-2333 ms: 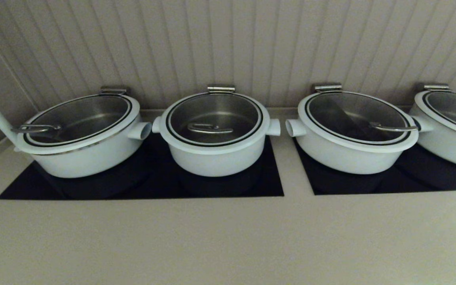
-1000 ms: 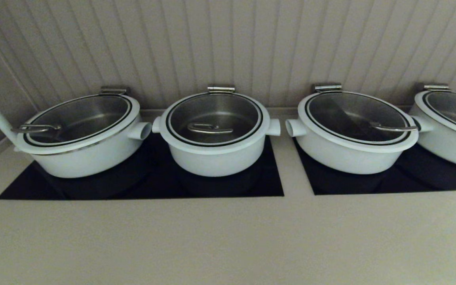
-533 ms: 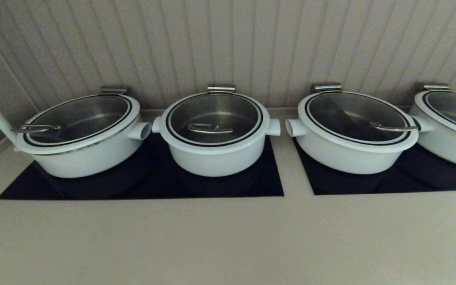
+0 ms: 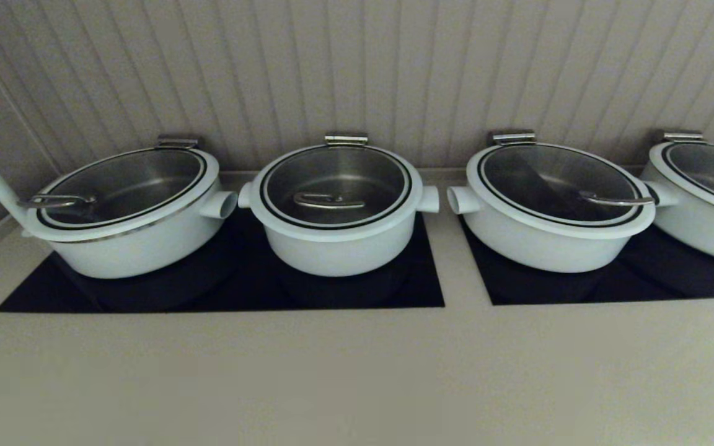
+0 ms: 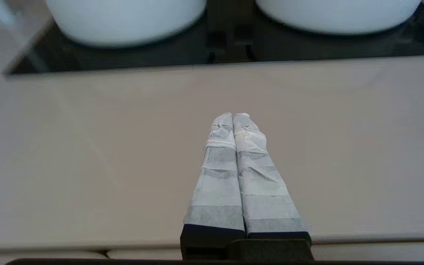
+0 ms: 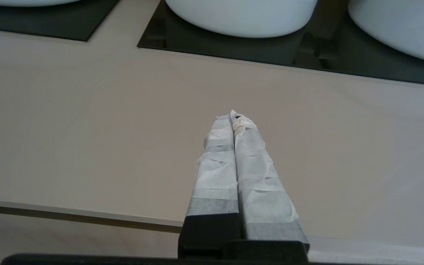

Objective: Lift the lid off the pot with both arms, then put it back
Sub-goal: Open the food pot lid a small opening with the left arm

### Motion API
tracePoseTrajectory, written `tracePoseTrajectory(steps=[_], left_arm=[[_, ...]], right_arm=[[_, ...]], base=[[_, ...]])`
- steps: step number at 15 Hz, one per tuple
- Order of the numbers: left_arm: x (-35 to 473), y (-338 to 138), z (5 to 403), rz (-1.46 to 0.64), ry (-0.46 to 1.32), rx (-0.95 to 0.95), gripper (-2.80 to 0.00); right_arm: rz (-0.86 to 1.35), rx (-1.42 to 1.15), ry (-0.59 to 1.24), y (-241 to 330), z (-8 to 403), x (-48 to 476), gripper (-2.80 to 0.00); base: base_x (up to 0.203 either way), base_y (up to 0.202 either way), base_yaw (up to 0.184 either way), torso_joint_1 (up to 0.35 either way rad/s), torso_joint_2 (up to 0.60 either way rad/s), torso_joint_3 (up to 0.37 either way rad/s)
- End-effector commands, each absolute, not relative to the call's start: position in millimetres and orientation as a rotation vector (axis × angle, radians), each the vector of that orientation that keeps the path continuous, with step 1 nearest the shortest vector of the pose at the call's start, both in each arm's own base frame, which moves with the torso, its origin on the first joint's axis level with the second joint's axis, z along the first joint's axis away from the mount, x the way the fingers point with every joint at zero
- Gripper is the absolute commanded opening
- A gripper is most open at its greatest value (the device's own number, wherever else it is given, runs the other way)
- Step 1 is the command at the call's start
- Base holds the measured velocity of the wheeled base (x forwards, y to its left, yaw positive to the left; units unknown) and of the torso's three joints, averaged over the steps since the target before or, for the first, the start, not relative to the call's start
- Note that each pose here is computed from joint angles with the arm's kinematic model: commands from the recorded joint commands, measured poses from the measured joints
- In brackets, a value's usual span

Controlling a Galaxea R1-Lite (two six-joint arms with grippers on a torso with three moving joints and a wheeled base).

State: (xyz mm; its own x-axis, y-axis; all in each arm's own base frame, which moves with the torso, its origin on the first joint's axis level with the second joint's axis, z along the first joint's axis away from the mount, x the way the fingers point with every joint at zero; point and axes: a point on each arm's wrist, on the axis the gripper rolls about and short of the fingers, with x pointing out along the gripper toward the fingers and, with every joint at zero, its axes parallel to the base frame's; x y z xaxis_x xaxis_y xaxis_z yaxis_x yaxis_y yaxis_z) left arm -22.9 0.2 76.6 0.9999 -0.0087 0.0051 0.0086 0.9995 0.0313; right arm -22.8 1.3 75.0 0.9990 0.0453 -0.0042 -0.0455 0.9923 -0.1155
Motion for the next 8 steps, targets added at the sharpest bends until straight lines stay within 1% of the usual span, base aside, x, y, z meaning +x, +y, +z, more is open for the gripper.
tracePoseTrajectory(steps=[1, 5, 8], left_arm=[[-23.0, -0.1, 82.6, -0.022, -0.068, 0.084, -2.80], [-29.9, -2.8, 102.5, -0.137, -0.148, 0.139, -2.80], [-34.6, -3.7, 116.1, -0.180, -0.150, 0.143, -2.80]], right_arm=[[0.046, -0.116, 0.003, 1.3, 75.0, -22.7, -2.80], [0.046, -0.116, 0.003, 1.3, 75.0, -22.7, -2.80], [0.046, -0.116, 0.002, 1.3, 75.0, -22.8, -2.80]], base=[[0.000, 0.000, 0.000, 0.000, 0.00, 0.000], [0.000, 0.000, 0.000, 0.000, 0.00, 0.000], [0.000, 0.000, 0.000, 0.000, 0.00, 0.000]])
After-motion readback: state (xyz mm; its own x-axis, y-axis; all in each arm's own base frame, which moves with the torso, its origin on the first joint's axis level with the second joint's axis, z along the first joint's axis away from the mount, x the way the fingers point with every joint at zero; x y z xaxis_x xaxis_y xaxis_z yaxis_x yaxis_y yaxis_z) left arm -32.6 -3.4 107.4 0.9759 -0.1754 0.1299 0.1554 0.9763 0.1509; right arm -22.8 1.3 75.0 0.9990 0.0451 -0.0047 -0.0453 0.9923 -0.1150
